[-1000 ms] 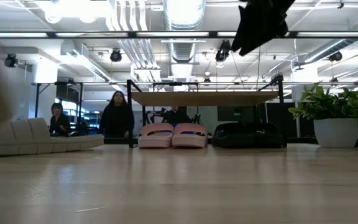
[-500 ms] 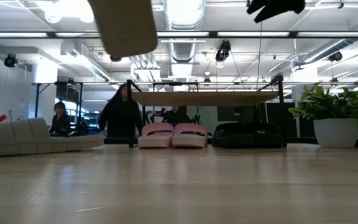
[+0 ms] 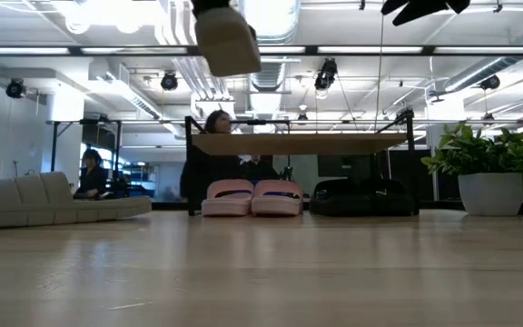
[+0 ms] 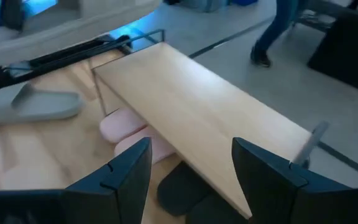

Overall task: Pick and place slides into the shelf
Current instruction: Put the left gray slide on the shelf

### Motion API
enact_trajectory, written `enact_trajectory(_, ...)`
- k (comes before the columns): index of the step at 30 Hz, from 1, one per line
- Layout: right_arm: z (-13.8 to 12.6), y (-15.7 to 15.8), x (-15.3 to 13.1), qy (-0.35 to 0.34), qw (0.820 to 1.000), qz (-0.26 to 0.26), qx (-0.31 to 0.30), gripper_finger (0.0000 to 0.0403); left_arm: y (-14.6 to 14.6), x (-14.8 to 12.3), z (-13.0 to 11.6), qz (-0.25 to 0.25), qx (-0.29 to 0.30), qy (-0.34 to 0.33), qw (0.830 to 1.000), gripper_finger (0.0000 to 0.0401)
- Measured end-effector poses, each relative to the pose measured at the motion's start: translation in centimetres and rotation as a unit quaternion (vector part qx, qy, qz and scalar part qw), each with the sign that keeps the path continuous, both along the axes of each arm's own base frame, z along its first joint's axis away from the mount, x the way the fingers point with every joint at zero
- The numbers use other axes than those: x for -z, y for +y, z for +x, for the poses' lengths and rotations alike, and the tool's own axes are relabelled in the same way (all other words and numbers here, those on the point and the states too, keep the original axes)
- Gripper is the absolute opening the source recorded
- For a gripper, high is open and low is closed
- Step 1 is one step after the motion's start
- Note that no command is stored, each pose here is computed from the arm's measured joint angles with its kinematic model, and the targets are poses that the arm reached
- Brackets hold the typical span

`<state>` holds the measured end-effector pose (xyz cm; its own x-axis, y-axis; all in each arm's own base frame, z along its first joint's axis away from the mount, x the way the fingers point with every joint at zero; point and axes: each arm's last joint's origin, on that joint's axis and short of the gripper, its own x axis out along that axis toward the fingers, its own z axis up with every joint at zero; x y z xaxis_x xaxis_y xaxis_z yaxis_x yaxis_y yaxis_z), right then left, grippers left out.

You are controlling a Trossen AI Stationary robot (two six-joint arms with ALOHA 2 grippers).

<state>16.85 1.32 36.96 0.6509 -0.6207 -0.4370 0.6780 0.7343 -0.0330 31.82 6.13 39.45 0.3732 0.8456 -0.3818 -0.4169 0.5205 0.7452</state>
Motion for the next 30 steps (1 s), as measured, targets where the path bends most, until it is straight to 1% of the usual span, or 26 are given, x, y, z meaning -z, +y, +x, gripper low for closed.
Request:
enact_trajectory(2,0.3,-0.1,0.1,-0.004,1.000,0.006,0.012,0.0214,2.7,0.0,-0.4,0.004,0.000,0.019,1.000,0.0000)
enact_trajectory(5,0.9,-0.2,0.5,0.002,1.000,0.010,0.024,0.0214,6.2,0.5,-1.0,-0.022,-0.002,0.022,1.000,0.0000)
enact_trajectory(7,1.4,-0.4,0.8,0.005,0.999,0.014,0.035,0.0214,8.0,1.4,-1.4,-0.040,-0.008,0.034,0.999,0.0000)
enact_trajectory(10,2.2,-0.5,1.3,0.006,0.998,0.023,0.050,0.0214,9.7,2.7,-1.0,-0.053,0.007,0.052,0.997,0.0000)
enact_trajectory(12,2.6,-0.6,1.6,0.014,0.998,0.023,0.056,0.0214,10.4,3.2,-0.4,-0.049,0.022,0.059,0.997,0.0000)
enact_trajectory(15,3.4,-0.7,2.2,0.024,0.997,0.024,0.066,0.0215,11.3,3.9,0.5,-0.043,0.035,0.052,0.997,0.0000)
enact_trajectory(20,4.4,-0.9,3.0,0.030,0.995,0.033,0.085,0.0215,13.0,6.4,1.4,-0.061,0.026,0.078,0.995,0.0000)
enact_trajectory(24,4.7,-0.9,3.2,0.034,0.995,0.033,0.086,0.0215,13.5,8.1,1.6,-0.067,0.026,0.105,0.992,0.0000)
enact_trajectory(30,4.6,-0.9,3.1,0.026,0.995,0.036,0.088,0.0215,13.7,8.8,1.5,-0.071,0.024,0.108,0.991,0.0000)
